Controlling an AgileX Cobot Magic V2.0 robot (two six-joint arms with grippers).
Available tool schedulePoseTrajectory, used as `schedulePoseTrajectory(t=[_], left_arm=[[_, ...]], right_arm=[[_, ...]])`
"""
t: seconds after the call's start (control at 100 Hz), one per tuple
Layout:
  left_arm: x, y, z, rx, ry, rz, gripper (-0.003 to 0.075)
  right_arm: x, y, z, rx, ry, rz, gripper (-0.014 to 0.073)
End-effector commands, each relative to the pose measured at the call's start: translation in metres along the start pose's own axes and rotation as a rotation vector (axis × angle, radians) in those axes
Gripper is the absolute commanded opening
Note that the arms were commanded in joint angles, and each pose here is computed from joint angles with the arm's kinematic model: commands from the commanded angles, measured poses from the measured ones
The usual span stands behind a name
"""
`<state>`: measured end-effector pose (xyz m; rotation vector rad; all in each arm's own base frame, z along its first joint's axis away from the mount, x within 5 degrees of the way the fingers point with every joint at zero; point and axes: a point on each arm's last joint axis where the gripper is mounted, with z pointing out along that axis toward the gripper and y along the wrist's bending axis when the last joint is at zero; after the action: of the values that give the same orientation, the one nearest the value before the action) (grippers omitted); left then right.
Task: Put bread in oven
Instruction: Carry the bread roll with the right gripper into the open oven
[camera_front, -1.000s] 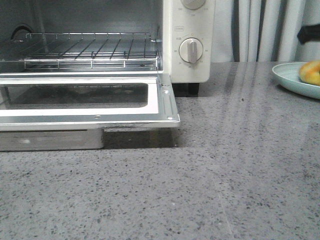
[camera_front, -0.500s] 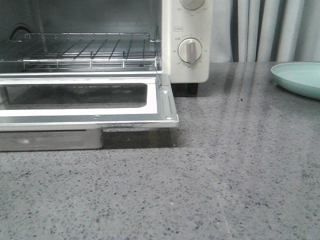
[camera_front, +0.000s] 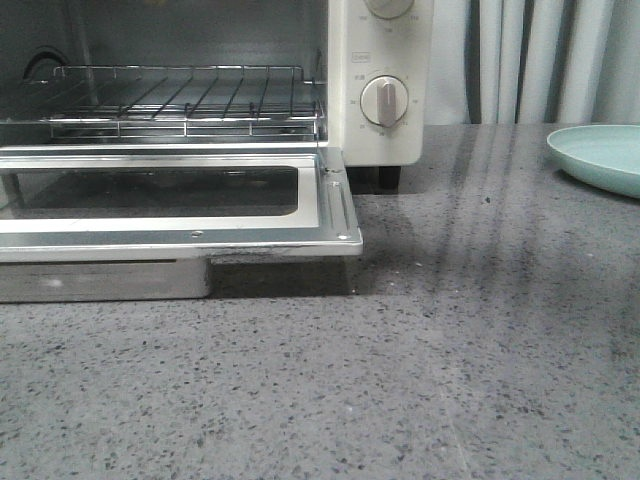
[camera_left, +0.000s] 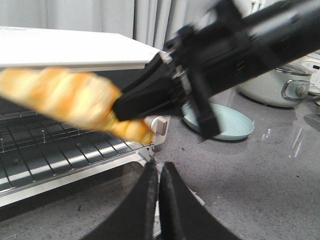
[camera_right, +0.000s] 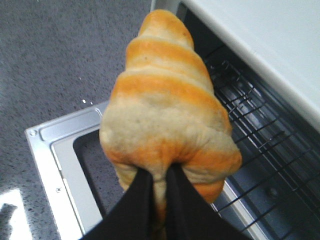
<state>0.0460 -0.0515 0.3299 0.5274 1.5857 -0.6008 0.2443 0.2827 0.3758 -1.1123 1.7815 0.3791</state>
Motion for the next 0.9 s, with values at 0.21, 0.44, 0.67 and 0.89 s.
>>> schedulePoseTrajectory(t=[0.21, 0.44, 0.67, 0.89], left_arm=[[-0.013, -0.002, -0.002, 0.008, -0.052, -0.032, -0.0022], [-0.013, -0.002, -0.002, 0.013, -0.047, -0.032, -0.0021], [-0.012, -0.003, -0.002, 0.020, -0.039, -0.031, -0.0021], [-0.012, -0.003, -0.002, 0.020, -0.039, -0.031, -0.0021]], right_arm=[[-0.007, -0.018, 0.030, 0.132, -0.141, -0.178, -0.0065], [0.008, -0.047, 0.047, 0.206, -0.119, -0.214, -0.0065], [0.013, -0.062, 0.047, 0.240, -0.111, -0.200, -0.0063], [0.011, -0.061, 0.047, 0.232, -0.141, -0.152, 0.0393]])
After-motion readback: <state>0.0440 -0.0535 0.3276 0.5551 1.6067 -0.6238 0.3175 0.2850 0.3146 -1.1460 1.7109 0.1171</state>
